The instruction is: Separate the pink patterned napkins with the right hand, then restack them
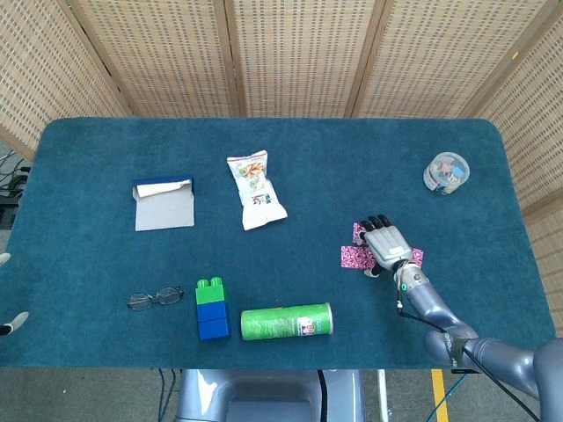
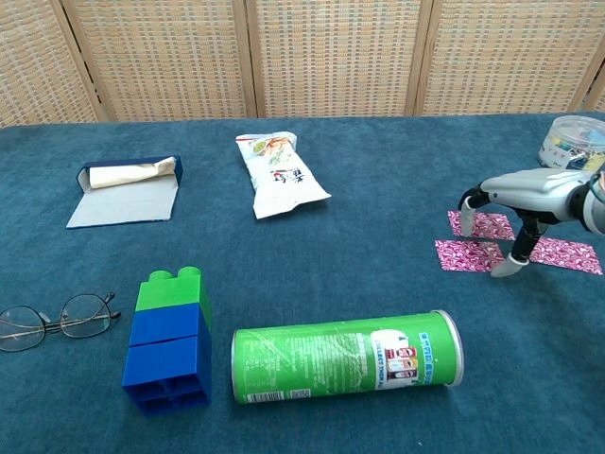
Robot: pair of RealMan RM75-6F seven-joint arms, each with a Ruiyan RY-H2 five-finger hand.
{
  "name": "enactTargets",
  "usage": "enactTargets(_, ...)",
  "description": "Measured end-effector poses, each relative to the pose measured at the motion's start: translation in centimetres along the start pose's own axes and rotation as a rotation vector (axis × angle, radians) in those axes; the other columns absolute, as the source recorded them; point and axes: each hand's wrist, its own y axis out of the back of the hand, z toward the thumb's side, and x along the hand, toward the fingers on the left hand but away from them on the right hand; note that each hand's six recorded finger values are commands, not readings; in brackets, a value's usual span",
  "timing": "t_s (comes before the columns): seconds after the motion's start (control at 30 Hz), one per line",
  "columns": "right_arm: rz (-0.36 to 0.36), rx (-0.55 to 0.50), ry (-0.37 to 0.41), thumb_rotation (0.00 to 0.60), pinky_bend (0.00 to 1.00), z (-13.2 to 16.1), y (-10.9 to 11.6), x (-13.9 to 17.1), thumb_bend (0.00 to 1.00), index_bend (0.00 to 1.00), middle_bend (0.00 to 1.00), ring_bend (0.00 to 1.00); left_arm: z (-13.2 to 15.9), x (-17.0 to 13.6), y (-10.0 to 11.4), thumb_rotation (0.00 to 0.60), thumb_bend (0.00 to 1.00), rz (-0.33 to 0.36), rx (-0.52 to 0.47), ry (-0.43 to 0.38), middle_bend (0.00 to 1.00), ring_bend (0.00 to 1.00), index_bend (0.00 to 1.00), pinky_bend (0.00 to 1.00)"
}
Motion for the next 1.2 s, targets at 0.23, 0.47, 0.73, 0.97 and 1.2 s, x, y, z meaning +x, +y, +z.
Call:
enactTargets(0.23,-0.004,0.0,0.008,0.6,0.02,0.2,-0.3,0.1,0.2,0.35,0.15,0.0,0.0,0.0,0.0,0.6,0.05,0.0,0.0,-0.002,0.0,0.0,0.12,0.0)
enactTargets(0.47,-0.007,0.004,-0.001,0.6,0.02,-0.1,-0.5,-0.1,0.21,0.35,0.15,0.0,-0.1,0.0,0.0,0.6,0.05,0.001,0.001,0.002,0.0,0.0,0.12,0.0)
enactTargets(0.73,-0.007,-0.001,-0.007,0.6,0.02,-0.5,-0.8,-0.1,0.21,0.35,0.15,0.0,0.0,0.0,0.0,0.6,0.05,0.0,0.001,0.001,0.0,0.0,0.12,0.0)
enactTargets(0.97,-0.007,-0.003,-0.013,0.6,0.02,-0.9,-0.9,0.2,0.21,0.36,0.15,0.0,0.0,0.0,0.0,0.6,0.05,-0.001,0.001,-0.001,0.0,0.0,0.12,0.0)
enactTargets(1.2,-0.008,-0.006,-0.011,0.6,0.02,-0.8,-0.9,0.1,0.21,0.36,0.15,0.0,0.0,0.0,-0.1,0.6,0.05,-0.002,0.001,0.0,0.0,0.0,0.12,0.0)
